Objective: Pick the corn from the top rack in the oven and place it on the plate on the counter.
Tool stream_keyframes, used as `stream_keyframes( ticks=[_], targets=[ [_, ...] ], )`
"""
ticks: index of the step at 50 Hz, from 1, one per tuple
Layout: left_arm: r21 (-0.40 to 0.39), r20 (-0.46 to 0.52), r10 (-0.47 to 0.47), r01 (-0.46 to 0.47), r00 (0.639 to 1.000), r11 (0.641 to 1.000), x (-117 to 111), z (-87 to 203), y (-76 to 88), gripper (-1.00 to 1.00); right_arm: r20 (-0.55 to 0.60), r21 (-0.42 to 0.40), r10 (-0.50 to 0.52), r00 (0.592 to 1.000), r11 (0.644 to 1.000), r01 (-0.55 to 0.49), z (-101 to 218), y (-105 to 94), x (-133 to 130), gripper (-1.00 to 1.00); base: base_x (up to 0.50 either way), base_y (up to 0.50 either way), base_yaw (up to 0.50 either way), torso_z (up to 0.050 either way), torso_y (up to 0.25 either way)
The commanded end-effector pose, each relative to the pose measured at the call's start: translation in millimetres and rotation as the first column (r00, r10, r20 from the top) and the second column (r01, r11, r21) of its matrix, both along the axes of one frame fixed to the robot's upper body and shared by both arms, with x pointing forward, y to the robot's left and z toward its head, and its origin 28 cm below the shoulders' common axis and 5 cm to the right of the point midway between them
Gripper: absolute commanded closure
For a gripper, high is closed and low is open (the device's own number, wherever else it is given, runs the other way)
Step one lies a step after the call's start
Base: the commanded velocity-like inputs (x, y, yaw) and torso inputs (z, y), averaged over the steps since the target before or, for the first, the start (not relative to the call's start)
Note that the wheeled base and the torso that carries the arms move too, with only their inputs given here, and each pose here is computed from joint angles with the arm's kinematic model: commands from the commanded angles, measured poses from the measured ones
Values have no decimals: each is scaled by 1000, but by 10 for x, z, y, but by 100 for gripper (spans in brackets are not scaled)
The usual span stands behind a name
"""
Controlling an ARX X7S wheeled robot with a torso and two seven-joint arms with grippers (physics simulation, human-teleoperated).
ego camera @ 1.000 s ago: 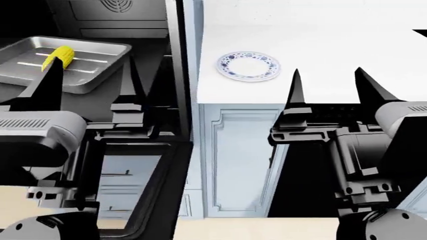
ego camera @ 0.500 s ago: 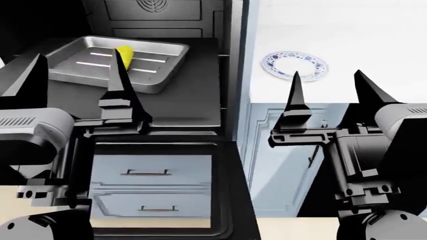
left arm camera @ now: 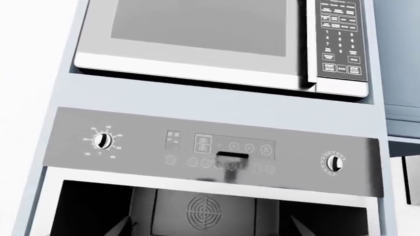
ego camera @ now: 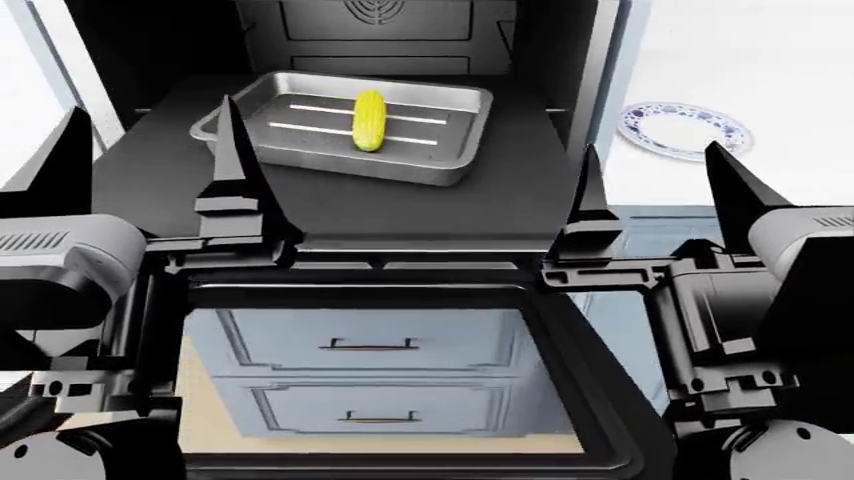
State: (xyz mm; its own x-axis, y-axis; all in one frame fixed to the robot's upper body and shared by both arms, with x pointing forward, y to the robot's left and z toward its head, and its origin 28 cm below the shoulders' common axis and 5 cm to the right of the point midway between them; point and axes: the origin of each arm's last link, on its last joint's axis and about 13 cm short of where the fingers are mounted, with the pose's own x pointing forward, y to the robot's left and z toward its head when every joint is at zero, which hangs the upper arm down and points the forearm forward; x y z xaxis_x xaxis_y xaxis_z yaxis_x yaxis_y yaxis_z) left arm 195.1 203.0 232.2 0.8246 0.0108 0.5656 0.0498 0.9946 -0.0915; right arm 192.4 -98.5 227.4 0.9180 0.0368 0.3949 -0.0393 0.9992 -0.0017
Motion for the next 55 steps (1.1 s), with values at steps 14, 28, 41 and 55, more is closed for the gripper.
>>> stream_keyframes(
  ticks=[14,28,41,55],
  targets=[
    [9,6,-38,38,999,999,-38,-5,-2,-100,9,16,11,1000,1000,-11,-29,4,-22,-100,-1,68,0,49,4],
    [8,16,-30,30,999,1000,-48,0,-2,-100,11,24,-1,1000,1000,0,-30,-7,-25,-100,0,0,0,50,8],
    [1,30,-43,43,999,999,-58,-16,-19,-100,5,12,6,1000,1000,-6,-18,-2,-21,-100,0,231,0,19,2],
    [-8,21,-40,40,999,999,-56,-31,-22,-100,10,21,17,1000,1000,-18,-32,2,-26,-100,53,383,0,0,0]
  ],
)
